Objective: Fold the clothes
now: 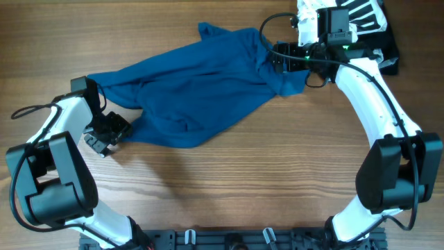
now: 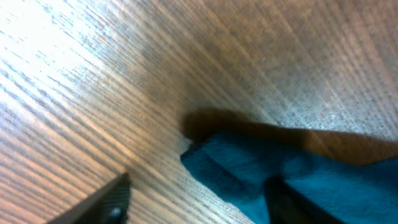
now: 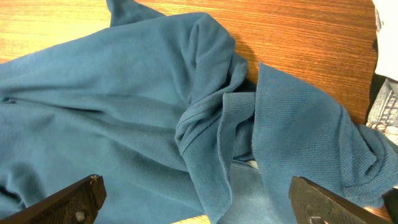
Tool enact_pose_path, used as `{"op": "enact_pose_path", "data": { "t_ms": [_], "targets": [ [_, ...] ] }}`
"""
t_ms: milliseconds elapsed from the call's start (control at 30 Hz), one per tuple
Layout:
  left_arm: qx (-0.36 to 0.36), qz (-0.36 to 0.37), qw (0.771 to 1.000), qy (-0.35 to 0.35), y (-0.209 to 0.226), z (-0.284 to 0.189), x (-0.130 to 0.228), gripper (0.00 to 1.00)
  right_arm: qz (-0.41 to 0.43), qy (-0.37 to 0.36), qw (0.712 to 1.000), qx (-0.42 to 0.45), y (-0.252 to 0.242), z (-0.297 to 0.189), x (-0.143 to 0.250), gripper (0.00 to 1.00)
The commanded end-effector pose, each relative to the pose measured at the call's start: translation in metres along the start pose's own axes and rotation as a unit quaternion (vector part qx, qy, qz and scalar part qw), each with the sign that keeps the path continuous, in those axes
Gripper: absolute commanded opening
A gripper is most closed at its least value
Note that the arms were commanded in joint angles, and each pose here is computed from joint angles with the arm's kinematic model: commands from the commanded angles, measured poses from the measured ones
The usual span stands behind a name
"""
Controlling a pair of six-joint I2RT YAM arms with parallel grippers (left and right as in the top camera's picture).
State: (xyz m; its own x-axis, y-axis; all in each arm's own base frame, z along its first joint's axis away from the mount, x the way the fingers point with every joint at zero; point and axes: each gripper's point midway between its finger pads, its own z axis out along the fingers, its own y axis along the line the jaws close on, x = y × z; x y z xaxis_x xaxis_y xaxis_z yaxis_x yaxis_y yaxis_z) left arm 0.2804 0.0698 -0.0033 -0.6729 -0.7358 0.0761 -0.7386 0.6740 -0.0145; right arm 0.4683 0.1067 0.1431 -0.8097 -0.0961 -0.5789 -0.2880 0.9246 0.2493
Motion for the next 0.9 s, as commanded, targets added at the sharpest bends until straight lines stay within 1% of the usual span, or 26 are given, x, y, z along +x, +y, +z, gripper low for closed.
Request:
{"op": "enact_pose_path", "data": {
  "t_ms": [0,33,67,100,167,233,300,333,367,400,467,500,600,667,700,733,767,867],
  "targets": [
    [-0.011,0.018,1.000,-0.020,-0.003,-0.001,-0.004,0.48,0.003,0.009,1.000,0.001,-0.001,0.010,0.004,1.00],
    [-0.010,0.024,0.999,-0.022,-0.007,0.000,-0.002,0.32,0.003,0.009,1.000,0.001,-0.001,0.010,0.004,1.00],
    [-0.009,0.035,0.999,-0.025,-0.012,0.000,0.000,0.13,0.003,0.009,1.000,0.001,-0.001,0.010,0.004,1.00],
    [-0.010,0.046,0.998,-0.031,-0.018,0.000,0.001,0.04,0.003,0.010,1.000,0.001,-0.001,0.010,0.004,1.00],
    [-0.028,0.052,0.997,-0.047,-0.018,-0.015,-0.004,0.04,0.001,0.011,1.000,0.001,0.001,0.012,0.005,0.88],
    [-0.040,0.038,0.995,-0.078,-0.011,-0.065,-0.021,0.04,-0.007,0.018,1.000,0.018,0.003,0.018,0.008,0.83],
    [-0.016,0.048,0.990,-0.135,-0.010,-0.132,-0.037,0.04,-0.019,0.030,0.999,0.027,0.011,0.028,0.014,0.79],
    [0.008,0.044,0.982,-0.183,-0.008,-0.175,-0.046,0.04,-0.014,0.038,0.998,0.038,0.015,0.035,0.019,0.75],
    [0.029,0.033,0.974,-0.222,-0.006,-0.207,-0.051,0.04,-0.010,0.045,0.998,0.046,0.017,0.041,0.023,0.72],
    [0.054,0.021,0.961,-0.270,-0.002,-0.244,-0.055,0.04,-0.003,0.055,0.997,0.055,0.020,0.049,0.030,0.66],
    [0.081,0.013,0.944,-0.321,0.003,-0.277,-0.051,0.04,0.016,0.065,0.995,0.073,0.019,0.059,0.037,0.60],
    [0.089,0.013,0.938,-0.335,0.005,-0.288,-0.045,0.04,0.026,0.076,0.994,0.074,0.019,0.070,0.045,0.57],
    [0.089,0.014,0.941,-0.327,0.006,-0.286,-0.042,0.04,0.027,0.102,0.993,0.047,0.032,0.087,0.061,0.53],
    [0.090,0.016,0.943,-0.320,0.005,-0.284,-0.040,0.04,0.020,0.108,0.994,0.027,0.046,0.091,0.065,0.52],
    [0.090,0.016,0.943,-0.320,0.005,-0.283,-0.040,0.04,0.014,0.108,0.994,0.016,0.054,0.092,0.065,0.53],
    [0.089,0.016,0.943,-0.319,0.005,-0.283,-0.039,0.04,-0.015,0.109,0.994,-0.010,0.068,0.093,0.066,0.65],
    [0.088,0.016,0.944,-0.317,0.006,-0.282,-0.038,0.04,-0.046,0.112,0.992,-0.019,0.078,0.094,0.069,0.70],
    [0.088,0.016,0.944,-0.316,0.006,-0.282,-0.038,0.04,-0.061,0.117,0.991,-0.021,0.088,0.094,0.073,0.73]
  ]
}}
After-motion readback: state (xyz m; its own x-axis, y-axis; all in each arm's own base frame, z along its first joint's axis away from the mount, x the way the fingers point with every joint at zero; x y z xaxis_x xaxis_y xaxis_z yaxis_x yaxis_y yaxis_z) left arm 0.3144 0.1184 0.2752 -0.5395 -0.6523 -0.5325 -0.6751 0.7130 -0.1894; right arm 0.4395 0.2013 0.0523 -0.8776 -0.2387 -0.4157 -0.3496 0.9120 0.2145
